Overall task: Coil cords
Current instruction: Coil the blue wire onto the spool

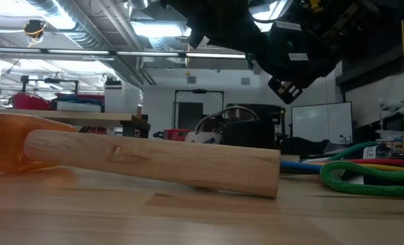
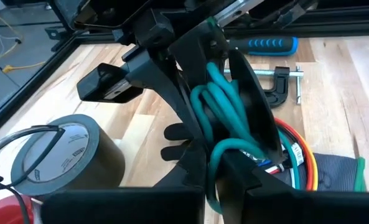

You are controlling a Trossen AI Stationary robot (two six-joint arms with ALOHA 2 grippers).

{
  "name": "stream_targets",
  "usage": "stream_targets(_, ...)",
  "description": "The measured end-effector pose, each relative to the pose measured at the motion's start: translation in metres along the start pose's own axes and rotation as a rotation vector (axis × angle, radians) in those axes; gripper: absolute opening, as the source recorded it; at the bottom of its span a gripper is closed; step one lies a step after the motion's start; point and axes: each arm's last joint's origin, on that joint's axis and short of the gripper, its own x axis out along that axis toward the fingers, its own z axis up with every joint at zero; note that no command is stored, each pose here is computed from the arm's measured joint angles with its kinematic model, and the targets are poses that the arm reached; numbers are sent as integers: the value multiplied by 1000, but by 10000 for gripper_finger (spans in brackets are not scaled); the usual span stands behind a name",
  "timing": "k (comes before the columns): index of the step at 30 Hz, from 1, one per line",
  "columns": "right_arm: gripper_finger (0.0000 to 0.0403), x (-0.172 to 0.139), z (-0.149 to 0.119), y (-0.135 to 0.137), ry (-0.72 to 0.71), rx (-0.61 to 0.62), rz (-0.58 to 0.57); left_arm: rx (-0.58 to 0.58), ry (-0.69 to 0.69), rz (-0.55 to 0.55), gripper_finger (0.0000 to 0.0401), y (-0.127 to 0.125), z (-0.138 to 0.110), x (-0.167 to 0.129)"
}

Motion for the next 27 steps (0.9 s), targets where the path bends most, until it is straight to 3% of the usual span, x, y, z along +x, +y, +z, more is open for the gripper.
stream_targets(12,55,0,3,0,-18,55,-1,40,23,37,2,7,6,-11)
stream_targets(19,56,0,3,2,3,58,58,51,46,83,1,25,21,-40)
stream_targets(27,56,0,1,2,18,69,77,16,184,151,0,53,22,-80)
